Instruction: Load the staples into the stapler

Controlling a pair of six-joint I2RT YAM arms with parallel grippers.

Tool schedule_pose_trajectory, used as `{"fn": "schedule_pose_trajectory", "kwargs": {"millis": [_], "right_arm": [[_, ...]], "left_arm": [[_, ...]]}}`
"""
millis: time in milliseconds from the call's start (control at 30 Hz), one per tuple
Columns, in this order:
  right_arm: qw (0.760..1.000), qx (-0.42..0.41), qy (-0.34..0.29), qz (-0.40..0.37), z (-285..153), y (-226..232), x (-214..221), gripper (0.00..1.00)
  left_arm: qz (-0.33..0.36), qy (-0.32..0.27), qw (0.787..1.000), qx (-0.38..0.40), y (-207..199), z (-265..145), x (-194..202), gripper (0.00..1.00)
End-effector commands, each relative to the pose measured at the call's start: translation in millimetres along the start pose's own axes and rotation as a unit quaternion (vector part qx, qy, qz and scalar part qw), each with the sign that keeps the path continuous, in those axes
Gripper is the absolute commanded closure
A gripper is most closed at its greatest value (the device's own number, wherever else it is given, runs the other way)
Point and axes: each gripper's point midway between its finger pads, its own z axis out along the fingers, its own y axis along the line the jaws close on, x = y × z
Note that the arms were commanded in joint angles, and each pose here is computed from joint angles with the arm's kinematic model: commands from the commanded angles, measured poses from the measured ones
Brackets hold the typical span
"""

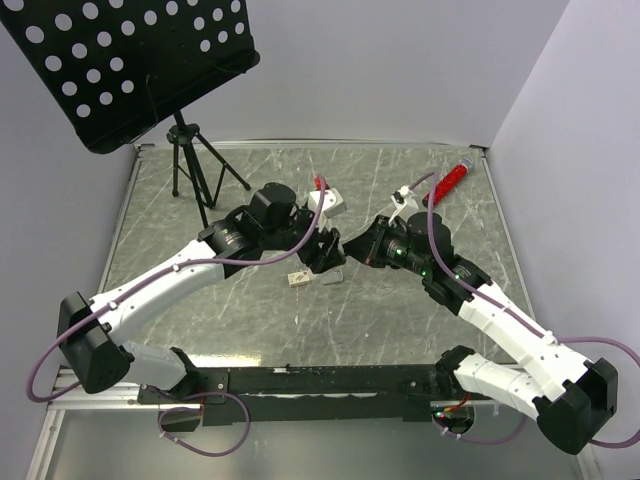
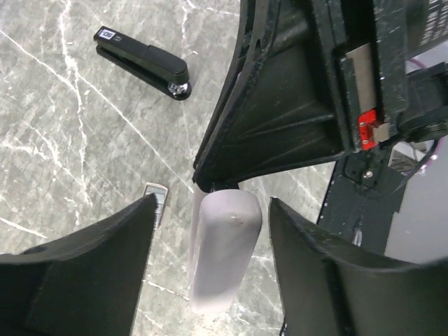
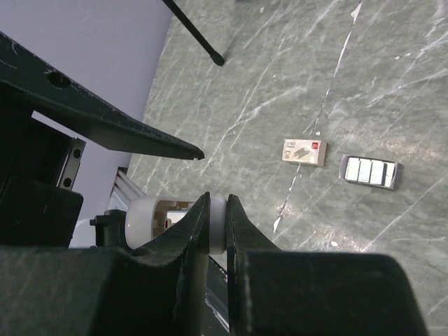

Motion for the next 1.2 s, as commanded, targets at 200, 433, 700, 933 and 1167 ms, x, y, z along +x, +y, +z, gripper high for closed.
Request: {"fn": "schedule_pose_trajectory", "kwargs": {"millis": [200, 433, 700, 933, 1167], "right_arm": [[0.999, -0.022, -0.034, -0.013, -5, 24, -24, 1.00], [0.996, -0.057, -0.073, 0.012, -20, 37, -42, 1.00], [0.970, -0.167, -0.161, 0.077, -56, 59, -79, 1.00], [0.938, -0.253, -0.204, 0.121, -80, 76, -97, 1.00], [0.911, -0.298, -0.232, 0.164, -92, 76, -100, 1.00]], "left_arm": [[0.027, -0.035, 0.999, -0.017, 4, -10, -20, 0.78], [0.020, -0.101, 0.993, -0.060, 17, -48, -28, 0.99], [-0.017, -0.229, 0.964, -0.133, 38, -108, -40, 0.99], [-0.064, -0.344, 0.923, -0.163, 36, -148, -39, 0.99], [-0.157, -0.438, 0.872, -0.151, 34, -172, -29, 0.99]]}}
